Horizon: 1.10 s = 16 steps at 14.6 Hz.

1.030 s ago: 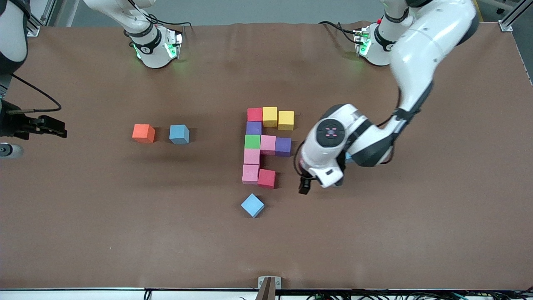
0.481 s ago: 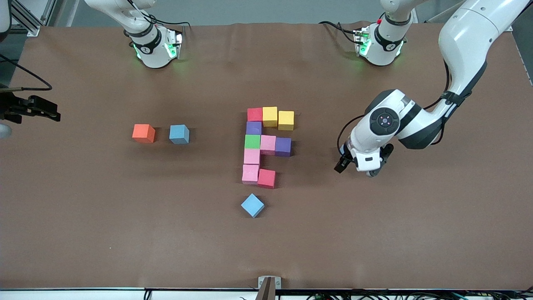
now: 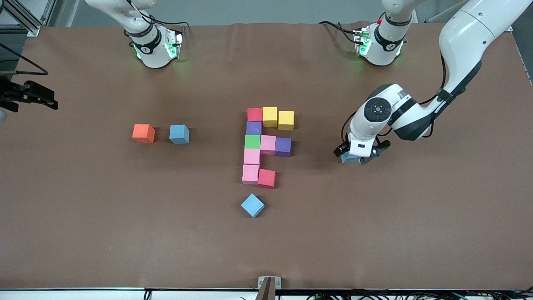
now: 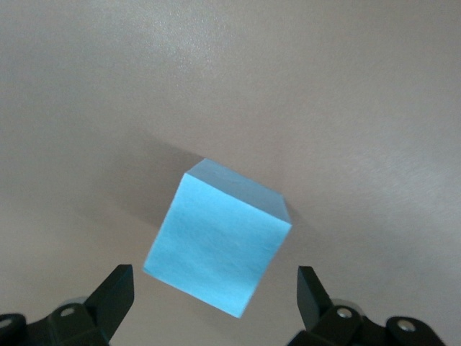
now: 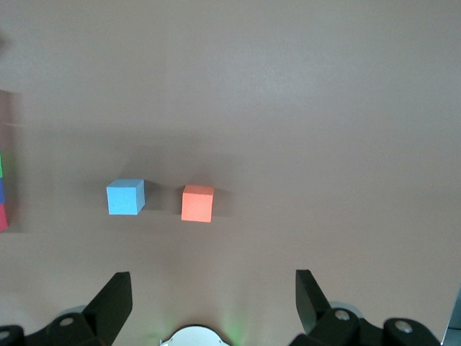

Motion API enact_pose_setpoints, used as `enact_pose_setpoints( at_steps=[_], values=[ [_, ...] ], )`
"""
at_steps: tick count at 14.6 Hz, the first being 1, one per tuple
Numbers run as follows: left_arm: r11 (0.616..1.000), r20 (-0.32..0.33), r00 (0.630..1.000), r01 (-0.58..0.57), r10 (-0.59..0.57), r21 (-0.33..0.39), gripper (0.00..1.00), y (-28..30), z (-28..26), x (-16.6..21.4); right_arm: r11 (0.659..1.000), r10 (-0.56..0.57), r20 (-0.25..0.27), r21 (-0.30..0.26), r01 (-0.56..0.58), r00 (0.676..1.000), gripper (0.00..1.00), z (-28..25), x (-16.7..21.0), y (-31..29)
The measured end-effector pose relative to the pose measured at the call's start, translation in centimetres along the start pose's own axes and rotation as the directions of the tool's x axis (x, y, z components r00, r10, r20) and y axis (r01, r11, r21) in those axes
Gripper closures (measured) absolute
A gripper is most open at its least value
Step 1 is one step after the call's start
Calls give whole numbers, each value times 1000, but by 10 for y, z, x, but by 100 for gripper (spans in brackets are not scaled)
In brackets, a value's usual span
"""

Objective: Arrange 11 blocks into digit 3
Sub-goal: 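Reach the left gripper to the blue cube and grasp it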

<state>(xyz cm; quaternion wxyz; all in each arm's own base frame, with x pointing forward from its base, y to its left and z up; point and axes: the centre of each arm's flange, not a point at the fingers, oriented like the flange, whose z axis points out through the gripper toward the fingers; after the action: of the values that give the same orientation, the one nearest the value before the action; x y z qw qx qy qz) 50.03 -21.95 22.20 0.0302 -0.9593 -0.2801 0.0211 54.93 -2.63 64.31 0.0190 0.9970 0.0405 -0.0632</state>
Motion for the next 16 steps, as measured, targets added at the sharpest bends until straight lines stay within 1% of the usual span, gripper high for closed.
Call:
enact_pose_setpoints(
  at_steps=[5,8,11,13,15,16],
  values=[
    [991,-6,991,-135,135,-18,0,-14,1,19,1000,-10,-3,0,10,1000,0,-11,-23,-7],
    [987,-14,988,-154,153,-54,0,-11,-1,18,1000,-8,-17,-1,8,1000,0,-18,-35,-7],
    [984,-22,986,-168,166,-58,0,-11,0,16,1000,-9,-18,-1,8,1000,0,-18,-38,-8],
    [983,-22,985,-173,172,-58,2,-11,2,16,1000,-9,-21,0,9,1000,0,-15,-37,-8],
    [982,-23,983,-181,180,-57,21,-11,4,15,1000,-10,-27,4,11,1000,0,-14,-35,-8],
    [981,-21,983,-183,182,-58,21,-10,5,15,1000,-11,-32,4,11,999,0,-14,-35,-9]
  ],
)
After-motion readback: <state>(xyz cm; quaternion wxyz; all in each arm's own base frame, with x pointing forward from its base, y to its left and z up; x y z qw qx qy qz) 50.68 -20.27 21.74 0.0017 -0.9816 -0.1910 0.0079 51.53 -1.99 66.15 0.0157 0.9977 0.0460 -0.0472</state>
